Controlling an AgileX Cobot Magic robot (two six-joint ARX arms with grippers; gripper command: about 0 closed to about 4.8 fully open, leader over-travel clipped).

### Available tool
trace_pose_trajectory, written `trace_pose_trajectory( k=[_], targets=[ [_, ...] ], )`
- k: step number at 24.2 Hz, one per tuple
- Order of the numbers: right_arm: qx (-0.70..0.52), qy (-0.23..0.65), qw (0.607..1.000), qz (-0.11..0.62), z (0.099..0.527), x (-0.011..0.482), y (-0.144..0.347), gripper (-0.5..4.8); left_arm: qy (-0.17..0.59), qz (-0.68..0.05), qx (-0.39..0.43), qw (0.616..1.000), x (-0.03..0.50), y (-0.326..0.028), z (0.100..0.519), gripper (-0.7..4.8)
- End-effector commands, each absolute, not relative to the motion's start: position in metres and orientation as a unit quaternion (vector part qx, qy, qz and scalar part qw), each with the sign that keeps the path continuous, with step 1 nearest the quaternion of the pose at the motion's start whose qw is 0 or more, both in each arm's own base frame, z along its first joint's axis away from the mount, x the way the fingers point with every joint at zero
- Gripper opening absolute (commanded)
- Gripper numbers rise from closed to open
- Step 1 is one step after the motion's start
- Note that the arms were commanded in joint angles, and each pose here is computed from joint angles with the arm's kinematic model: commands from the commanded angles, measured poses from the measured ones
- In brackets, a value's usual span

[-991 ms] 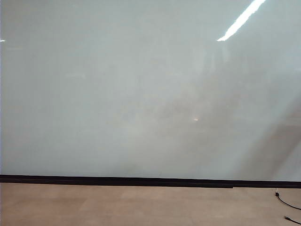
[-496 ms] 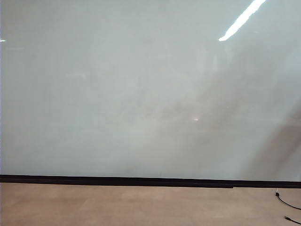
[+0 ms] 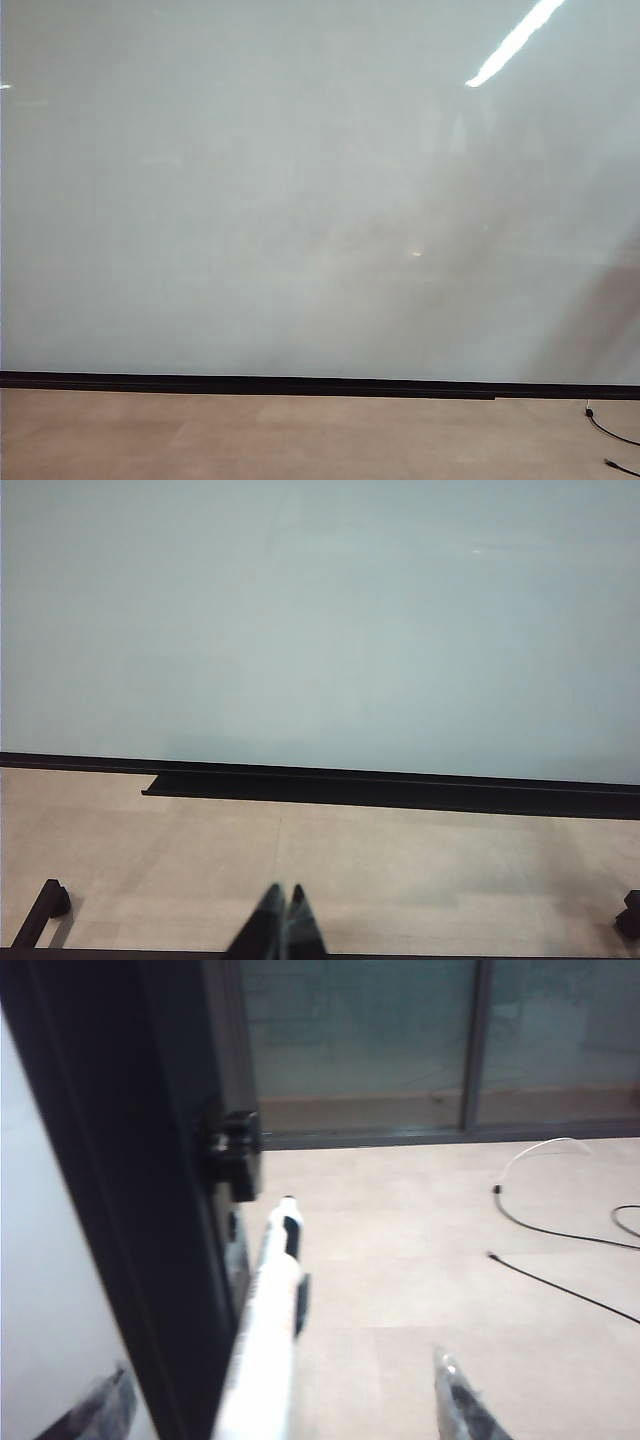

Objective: Pick up the pen on the shelf to the right of the whiteboard and write the letter Z.

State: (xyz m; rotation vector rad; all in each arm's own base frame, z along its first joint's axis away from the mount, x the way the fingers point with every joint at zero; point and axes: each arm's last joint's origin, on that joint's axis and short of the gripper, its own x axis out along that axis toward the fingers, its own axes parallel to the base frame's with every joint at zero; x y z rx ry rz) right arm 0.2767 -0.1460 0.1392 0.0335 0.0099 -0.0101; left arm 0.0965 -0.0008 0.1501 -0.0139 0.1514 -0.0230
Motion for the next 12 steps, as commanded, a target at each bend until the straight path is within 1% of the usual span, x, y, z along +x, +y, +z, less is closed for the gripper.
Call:
trace_pose_trajectory(
  k=[1, 10, 12],
  targets=[
    [0.025, -0.009, 0.999, 0.024, 0.145, 0.2792, -0.1453, 3.71, 0.069, -0.012, -0.005, 0.998, 0.0966, -0.0008, 0.1518, -0.04],
    [0.041, -0.002, 0.998, 0.037, 0.1459, 0.2823, -0.1463, 3.66, 0.069, -0.012, -0.005, 0.998, 0.0966, -0.0008, 0.1519, -0.04],
    [0.041, -0.002, 0.998, 0.037, 0.1459, 0.2823, -0.1464, 3.53, 0.069, -0.012, -0.005, 0.998, 0.0966, -0.0008, 0.1519, -0.04]
  ],
)
